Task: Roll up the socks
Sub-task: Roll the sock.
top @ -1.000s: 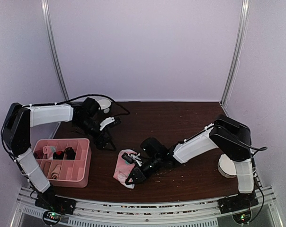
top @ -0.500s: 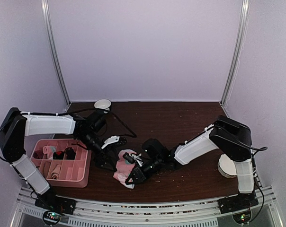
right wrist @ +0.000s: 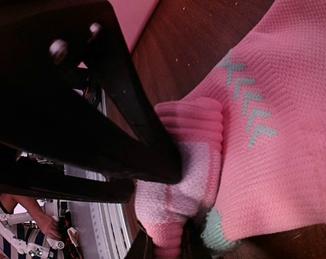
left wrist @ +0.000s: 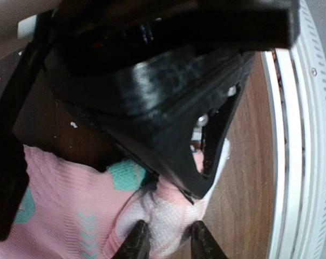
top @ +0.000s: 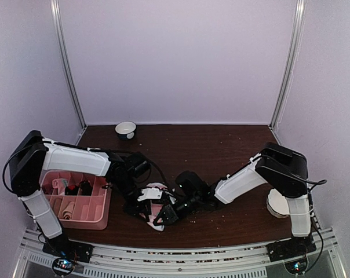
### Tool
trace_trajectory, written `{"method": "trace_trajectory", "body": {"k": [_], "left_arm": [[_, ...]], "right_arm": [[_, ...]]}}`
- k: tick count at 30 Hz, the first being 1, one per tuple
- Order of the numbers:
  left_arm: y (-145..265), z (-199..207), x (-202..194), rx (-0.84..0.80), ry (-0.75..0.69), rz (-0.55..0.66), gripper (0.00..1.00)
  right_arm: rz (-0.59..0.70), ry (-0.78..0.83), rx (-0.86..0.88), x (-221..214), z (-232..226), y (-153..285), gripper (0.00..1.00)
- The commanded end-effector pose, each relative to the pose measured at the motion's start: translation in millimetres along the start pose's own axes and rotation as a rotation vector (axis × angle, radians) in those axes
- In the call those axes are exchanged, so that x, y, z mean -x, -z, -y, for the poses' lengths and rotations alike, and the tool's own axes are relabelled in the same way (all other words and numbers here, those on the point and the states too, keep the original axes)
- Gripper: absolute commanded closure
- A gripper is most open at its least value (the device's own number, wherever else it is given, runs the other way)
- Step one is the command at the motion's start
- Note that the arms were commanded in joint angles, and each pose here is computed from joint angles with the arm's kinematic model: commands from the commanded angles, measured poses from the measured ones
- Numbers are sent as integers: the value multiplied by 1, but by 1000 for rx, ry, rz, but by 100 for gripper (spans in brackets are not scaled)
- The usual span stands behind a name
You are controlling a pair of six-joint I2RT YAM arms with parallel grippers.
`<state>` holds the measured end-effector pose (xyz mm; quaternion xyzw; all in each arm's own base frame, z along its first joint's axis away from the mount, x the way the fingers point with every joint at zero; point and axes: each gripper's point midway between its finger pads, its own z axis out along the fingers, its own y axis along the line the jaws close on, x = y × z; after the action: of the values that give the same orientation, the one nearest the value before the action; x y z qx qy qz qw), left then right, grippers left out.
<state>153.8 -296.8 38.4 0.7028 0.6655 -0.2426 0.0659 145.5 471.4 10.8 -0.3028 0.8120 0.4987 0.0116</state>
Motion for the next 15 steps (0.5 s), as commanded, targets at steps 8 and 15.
{"method": "trace_trajectory", "body": {"k": [8, 15], "left_arm": [[-25, -7, -25, 7, -10, -182, 100], [-27, 3, -37, -41, -16, -220, 85]], "right_arm": [[-191, -391, -511, -119, 143, 24, 100], [-167, -394, -517, -113, 144, 25, 100]]}}
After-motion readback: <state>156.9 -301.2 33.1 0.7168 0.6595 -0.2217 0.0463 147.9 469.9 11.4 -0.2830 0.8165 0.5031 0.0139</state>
